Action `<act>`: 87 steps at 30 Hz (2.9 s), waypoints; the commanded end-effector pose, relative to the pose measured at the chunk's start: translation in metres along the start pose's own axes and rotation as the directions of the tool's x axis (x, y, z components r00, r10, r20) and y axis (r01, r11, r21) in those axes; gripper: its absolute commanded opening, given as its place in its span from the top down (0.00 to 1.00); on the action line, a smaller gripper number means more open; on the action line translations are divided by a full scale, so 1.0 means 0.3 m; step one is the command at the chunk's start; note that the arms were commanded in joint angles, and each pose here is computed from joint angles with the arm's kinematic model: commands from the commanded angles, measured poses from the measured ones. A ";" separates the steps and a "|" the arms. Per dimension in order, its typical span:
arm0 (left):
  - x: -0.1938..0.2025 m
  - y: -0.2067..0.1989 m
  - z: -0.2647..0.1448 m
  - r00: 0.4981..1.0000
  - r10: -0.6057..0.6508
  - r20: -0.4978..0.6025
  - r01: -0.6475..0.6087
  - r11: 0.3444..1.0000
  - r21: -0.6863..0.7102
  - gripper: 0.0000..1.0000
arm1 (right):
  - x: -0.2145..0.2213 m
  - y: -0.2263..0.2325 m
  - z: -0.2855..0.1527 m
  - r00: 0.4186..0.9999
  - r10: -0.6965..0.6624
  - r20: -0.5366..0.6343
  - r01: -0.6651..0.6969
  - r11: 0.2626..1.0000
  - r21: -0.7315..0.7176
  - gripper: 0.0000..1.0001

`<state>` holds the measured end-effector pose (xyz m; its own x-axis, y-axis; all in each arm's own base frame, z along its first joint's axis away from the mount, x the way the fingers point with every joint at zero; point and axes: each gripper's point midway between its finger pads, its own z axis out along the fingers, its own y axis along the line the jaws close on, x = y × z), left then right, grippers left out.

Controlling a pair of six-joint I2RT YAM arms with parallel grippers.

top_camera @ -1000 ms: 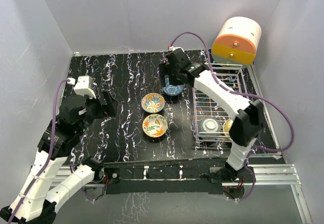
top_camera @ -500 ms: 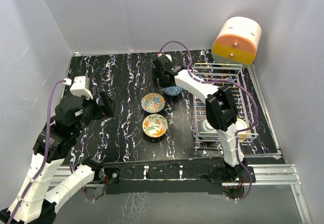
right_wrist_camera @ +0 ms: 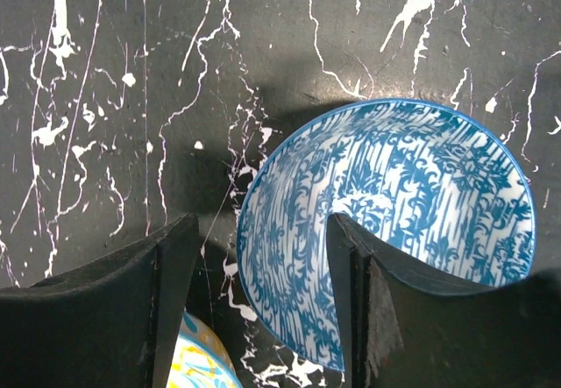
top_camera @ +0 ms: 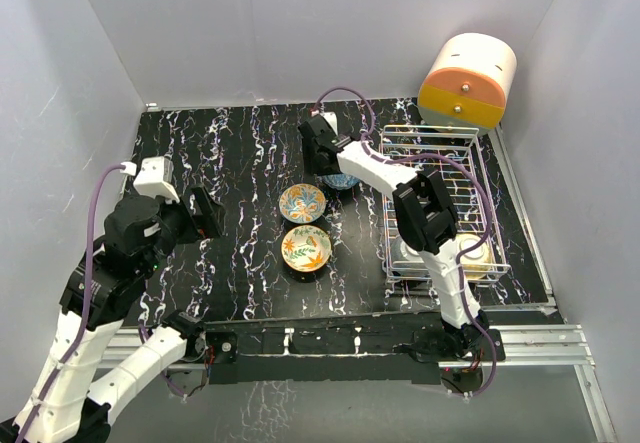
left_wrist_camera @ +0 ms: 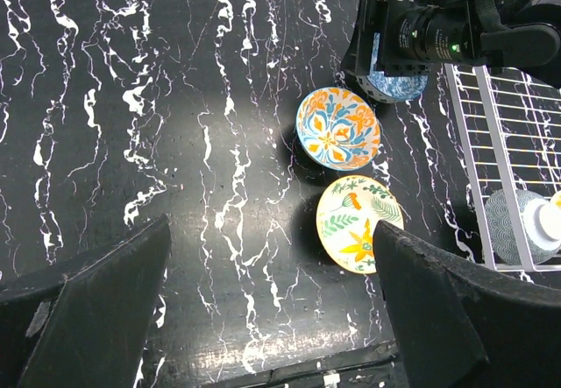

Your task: Load the bowls into the dish rack

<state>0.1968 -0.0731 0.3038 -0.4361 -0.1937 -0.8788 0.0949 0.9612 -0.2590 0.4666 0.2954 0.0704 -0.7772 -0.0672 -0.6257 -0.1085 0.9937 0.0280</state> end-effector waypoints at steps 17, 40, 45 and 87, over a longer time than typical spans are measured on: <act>0.019 0.031 -0.046 1.000 -0.017 0.002 0.017 1.000 -0.022 0.03 | -0.014 -0.048 0.071 0.997 0.006 0.081 -0.016 0.992 0.128 0.72; 0.021 0.052 -0.078 0.999 -0.032 0.030 0.033 0.999 -0.031 0.03 | -0.186 0.099 -0.246 0.966 0.184 0.180 -0.101 0.915 -0.392 0.92; 0.026 0.050 -0.075 0.999 -0.037 0.028 0.038 0.999 -0.027 0.03 | -0.242 0.053 -0.338 0.934 0.294 0.201 -0.147 0.832 -0.535 0.92; -0.003 -0.012 -0.015 1.000 -0.014 0.000 0.014 1.000 0.021 0.03 | -0.140 -0.628 -0.624 0.585 0.804 -0.108 -0.412 0.179 -0.893 0.92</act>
<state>0.1915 -0.0730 0.2957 -0.4521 -0.2089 -0.8672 0.0884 0.9569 -0.2766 0.4055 0.0909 0.2010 -0.6194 0.7555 -0.2134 -0.0756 0.2131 0.9741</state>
